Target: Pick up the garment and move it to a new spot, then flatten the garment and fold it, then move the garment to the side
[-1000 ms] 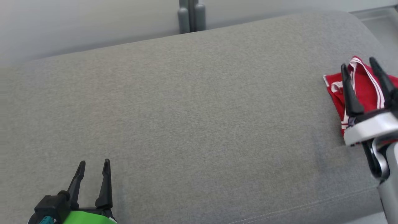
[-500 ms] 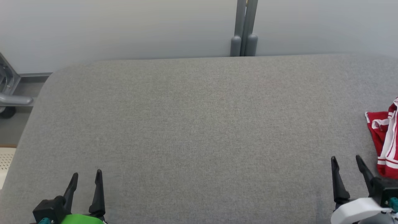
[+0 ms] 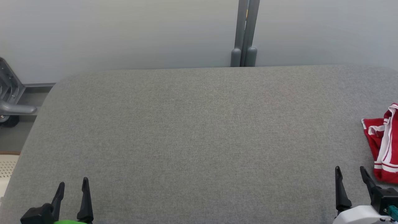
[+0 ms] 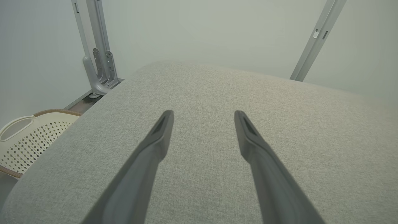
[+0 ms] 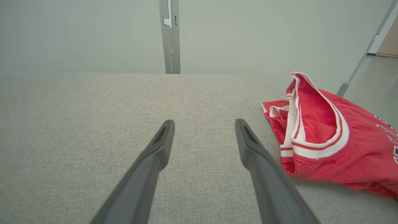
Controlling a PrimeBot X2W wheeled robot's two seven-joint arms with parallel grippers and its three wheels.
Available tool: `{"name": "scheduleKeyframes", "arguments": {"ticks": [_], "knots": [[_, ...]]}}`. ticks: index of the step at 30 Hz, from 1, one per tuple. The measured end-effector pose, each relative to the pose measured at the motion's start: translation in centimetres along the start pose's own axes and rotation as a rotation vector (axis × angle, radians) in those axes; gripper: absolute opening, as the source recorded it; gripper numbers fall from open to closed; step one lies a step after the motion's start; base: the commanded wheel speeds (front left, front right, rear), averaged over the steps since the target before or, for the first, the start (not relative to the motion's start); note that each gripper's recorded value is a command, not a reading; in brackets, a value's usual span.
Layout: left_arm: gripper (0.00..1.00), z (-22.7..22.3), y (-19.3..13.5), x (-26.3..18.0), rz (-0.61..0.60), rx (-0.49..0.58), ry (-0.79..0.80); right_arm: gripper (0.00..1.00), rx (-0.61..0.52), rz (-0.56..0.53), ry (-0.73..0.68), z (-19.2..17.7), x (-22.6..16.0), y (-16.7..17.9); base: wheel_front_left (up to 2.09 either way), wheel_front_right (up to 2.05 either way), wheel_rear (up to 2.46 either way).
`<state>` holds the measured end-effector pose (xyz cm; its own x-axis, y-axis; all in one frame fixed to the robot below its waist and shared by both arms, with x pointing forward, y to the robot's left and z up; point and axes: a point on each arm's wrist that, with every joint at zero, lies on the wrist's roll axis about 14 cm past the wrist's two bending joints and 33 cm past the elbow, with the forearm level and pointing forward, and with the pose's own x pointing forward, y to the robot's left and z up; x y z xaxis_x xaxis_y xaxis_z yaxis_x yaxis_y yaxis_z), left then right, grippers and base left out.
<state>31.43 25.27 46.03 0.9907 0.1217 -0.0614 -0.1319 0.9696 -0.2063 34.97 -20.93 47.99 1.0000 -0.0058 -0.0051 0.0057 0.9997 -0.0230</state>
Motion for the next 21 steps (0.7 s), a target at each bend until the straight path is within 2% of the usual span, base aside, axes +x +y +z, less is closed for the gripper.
{"name": "scheduleKeyframes", "arguments": {"ticks": [16,21], "knots": [[1.00,-0.1,-0.1,-0.2,0.009,-0.012,-0.005,1.00,-0.004,0.026,-0.018,0.6,0.2,0.9,0.00,0.00,0.00],[1.00,-0.5,-0.9,-0.1,-0.017,-0.014,0.008,1.00,-0.002,0.004,-0.018,0.5,-0.3,0.2,0.00,0.00,0.00]]}}
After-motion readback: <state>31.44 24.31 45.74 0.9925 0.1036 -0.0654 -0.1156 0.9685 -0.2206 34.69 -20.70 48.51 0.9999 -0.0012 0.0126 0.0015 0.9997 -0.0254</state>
